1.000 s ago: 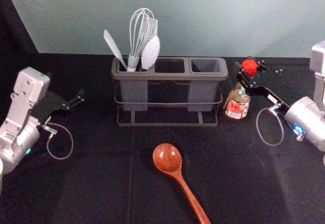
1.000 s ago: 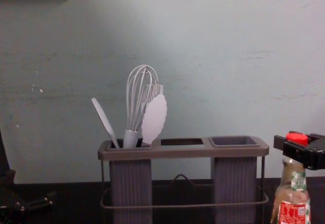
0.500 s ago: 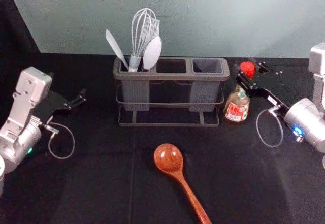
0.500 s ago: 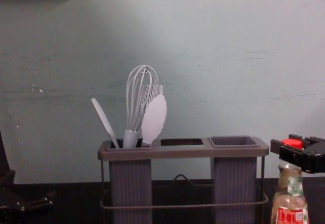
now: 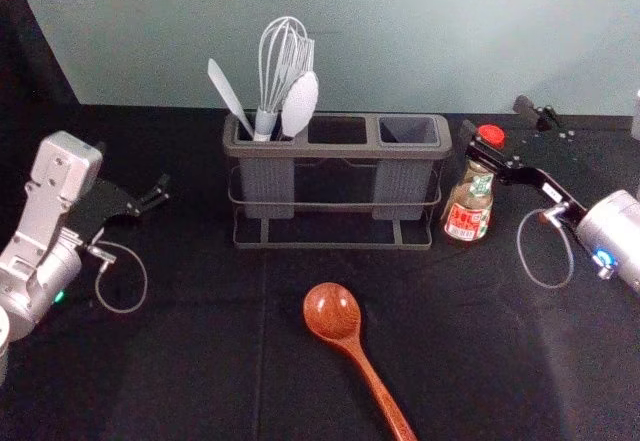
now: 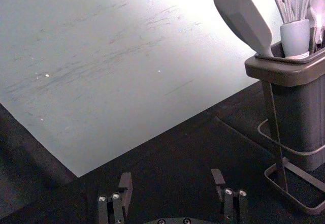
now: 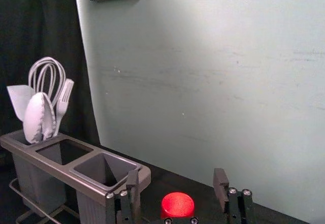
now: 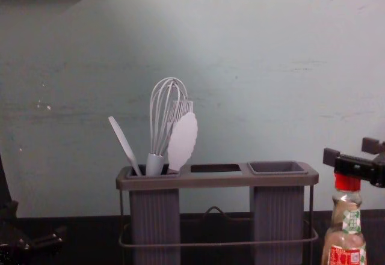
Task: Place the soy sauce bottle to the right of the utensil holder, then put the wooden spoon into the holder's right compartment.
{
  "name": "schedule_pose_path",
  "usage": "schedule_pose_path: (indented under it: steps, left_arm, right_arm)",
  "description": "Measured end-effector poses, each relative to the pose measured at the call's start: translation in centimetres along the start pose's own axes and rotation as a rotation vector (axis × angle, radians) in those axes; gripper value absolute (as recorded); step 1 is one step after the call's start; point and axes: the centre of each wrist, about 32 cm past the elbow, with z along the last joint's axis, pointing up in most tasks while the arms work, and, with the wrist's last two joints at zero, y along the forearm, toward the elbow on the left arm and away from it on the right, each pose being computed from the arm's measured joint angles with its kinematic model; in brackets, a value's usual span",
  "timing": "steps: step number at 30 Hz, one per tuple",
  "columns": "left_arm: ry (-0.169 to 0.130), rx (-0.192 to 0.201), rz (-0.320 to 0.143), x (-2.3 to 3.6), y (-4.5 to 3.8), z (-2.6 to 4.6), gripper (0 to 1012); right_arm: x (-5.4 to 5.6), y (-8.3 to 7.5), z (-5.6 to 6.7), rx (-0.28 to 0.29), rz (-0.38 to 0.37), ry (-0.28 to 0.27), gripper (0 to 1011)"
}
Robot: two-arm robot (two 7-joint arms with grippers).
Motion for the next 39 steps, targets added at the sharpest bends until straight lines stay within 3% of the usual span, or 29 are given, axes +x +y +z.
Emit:
schedule_pose_path:
  steps: [3,12,21,30,39]
  left_arm:
    - [0.000,0.000,0.000,0.00,0.00,0.00,1011]
    - [0.000,0.000,0.000,0.00,0.00,0.00,1011]
    - [0.000,0.000,0.000,0.00,0.00,0.00,1011]
    - [0.000,0.000,0.000,0.00,0.00,0.00,1011]
    - [0.000,0.000,0.000,0.00,0.00,0.00,1011]
  right_arm:
    - [-0.2,-0.5,0.5,0.007,-0.002,-0.009,1000]
    - [-1.7,-2.3,1.3,-0.006,0.009,-0.018,1002]
    - [-4.6,-4.1,1.5,-0.024,0.002,-0.021,1003]
    - [-8.1,-4.7,2.0,-0.089,-0.014,-0.043,1003]
    - [-10.7,-5.0,2.0,-0.158,0.024,0.017,1003]
